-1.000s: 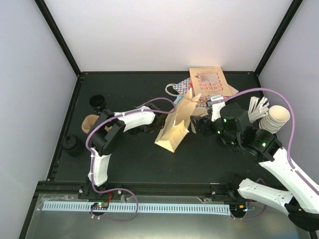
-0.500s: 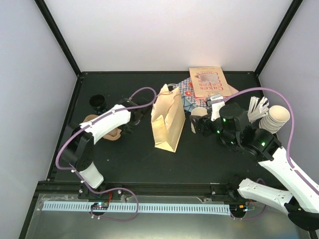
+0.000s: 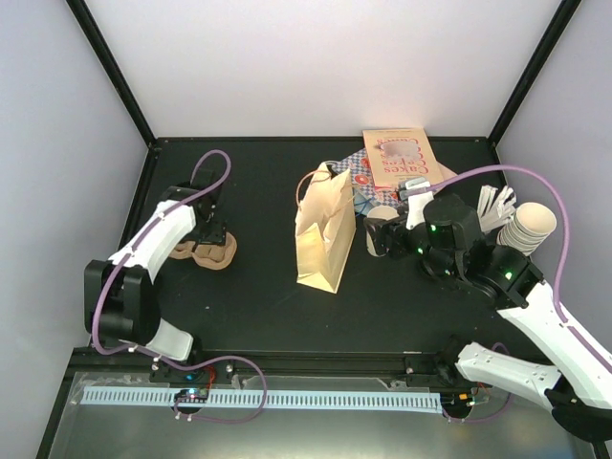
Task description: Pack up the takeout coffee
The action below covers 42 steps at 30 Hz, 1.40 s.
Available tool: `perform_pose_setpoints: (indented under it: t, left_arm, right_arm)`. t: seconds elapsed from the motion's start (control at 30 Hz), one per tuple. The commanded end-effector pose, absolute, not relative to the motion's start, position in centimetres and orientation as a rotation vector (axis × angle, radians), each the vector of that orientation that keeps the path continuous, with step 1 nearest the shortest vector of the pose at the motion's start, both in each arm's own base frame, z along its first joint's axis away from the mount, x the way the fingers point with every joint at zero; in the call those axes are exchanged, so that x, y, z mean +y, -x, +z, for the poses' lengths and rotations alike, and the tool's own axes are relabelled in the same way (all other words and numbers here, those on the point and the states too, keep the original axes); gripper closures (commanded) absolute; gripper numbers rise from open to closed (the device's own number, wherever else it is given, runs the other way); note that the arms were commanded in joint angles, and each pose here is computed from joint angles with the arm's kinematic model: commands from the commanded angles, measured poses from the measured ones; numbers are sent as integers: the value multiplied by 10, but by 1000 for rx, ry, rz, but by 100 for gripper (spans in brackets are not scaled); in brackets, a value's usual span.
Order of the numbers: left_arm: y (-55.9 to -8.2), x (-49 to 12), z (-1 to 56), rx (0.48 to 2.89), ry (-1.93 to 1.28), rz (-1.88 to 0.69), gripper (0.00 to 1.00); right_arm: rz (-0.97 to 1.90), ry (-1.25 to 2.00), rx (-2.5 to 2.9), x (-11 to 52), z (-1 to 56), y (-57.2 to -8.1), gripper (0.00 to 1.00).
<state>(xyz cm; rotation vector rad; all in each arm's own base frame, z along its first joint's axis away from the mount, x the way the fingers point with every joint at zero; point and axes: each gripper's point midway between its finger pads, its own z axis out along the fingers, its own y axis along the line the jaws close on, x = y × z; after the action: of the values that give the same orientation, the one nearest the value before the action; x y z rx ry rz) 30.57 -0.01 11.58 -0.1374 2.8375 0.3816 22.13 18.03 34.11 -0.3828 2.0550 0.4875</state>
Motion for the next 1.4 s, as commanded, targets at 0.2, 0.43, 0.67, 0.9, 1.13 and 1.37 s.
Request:
perform_pose_setpoints:
  t: [0.2,0.43,0.67,0.9,1.13,1.37]
  left_arm:
    - [-336,16,104,2877,197,122,16]
    - [-338,21,81,2942,195,96,16]
    - [-341,29,71,2978,229,78,24]
    - [-342,39,70,2979,278,64,24]
    - [-341,36,65,2994,275,12,36]
    - [-340,38,71,2981,278,32,50]
  right_arm:
    - [495,393,2040,179,352,-219,16]
    - [492,396,2044,178,352,-218,16]
    - [490,397,2054,178,349,-218,16]
    - [486,398,2058,177,348,-217,16]
    - [484,401,2059,178,347,-218,16]
    - [481,399,2062,178,345,-218,16]
